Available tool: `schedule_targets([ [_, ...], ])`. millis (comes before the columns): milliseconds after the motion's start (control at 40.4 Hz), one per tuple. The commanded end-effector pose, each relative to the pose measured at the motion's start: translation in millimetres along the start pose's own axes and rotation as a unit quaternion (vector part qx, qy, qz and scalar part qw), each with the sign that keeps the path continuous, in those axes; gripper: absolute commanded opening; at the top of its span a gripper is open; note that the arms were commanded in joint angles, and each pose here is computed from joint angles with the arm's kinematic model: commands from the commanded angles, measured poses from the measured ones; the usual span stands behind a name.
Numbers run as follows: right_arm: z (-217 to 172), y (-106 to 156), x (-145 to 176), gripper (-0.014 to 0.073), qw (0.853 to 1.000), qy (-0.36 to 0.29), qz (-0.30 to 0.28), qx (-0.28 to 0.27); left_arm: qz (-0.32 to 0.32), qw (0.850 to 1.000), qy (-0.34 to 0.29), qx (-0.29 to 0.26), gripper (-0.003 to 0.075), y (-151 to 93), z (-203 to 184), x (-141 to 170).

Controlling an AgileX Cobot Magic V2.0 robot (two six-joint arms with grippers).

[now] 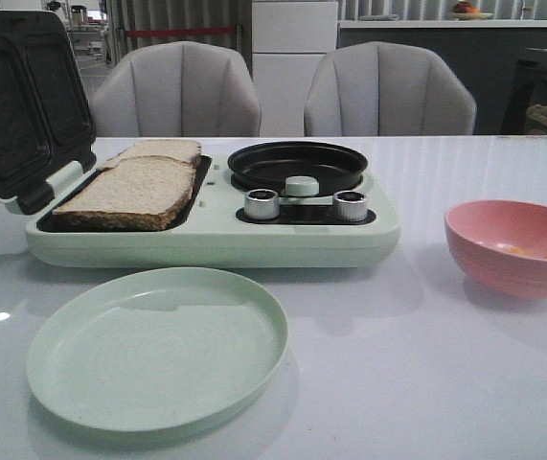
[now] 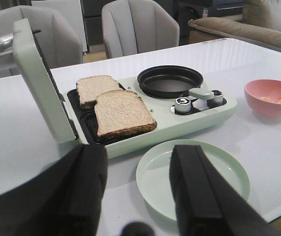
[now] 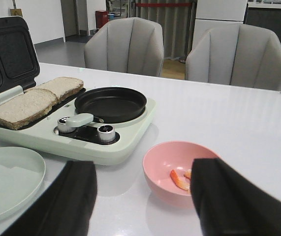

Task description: Make breakfast with bread and shrimp

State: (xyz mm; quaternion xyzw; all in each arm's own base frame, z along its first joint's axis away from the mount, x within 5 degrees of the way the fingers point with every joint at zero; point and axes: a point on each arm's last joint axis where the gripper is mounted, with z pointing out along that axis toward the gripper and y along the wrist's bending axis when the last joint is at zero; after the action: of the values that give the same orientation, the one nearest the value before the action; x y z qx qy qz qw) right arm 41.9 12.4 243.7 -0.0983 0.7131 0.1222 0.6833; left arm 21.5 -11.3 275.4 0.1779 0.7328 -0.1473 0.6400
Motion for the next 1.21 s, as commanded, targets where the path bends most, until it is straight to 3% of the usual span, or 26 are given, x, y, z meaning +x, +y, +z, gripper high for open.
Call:
schedule_targets([
  [0,-1.6,0.7,-16.7,0.0522,0.998,-0.056,-0.012,0.0,-0.007,0.998,-0.068,0.001,0.0365,-0.1,-8.4,-15.9],
  [445,-1.6,0.7,-16.6,0.0522,0.998,-0.055,-0.012,0.0,-0.026,0.996,-0.078,0.022,0.0365,-2.2,-5.3,-13.8],
  [668,-1.5,0.6,-16.1,0.0522,0.999,-0.052,-0.012,0.001,-0.062,0.995,-0.072,0.037,0.0365,-4.3,2.5,-44.8],
  [940,-1.5,0.6,-16.1,0.0522,0.999,-0.052,-0.012,0.001,-0.156,0.986,-0.042,0.036,0.0449,-3.8,53.2,-98.7],
  [1188,-1.5,0.6,-16.1,0.0522,0.999,-0.052,-0.012,0.001,-0.234,0.971,-0.053,0.001,0.0451,6.7,111.5,-129.5],
])
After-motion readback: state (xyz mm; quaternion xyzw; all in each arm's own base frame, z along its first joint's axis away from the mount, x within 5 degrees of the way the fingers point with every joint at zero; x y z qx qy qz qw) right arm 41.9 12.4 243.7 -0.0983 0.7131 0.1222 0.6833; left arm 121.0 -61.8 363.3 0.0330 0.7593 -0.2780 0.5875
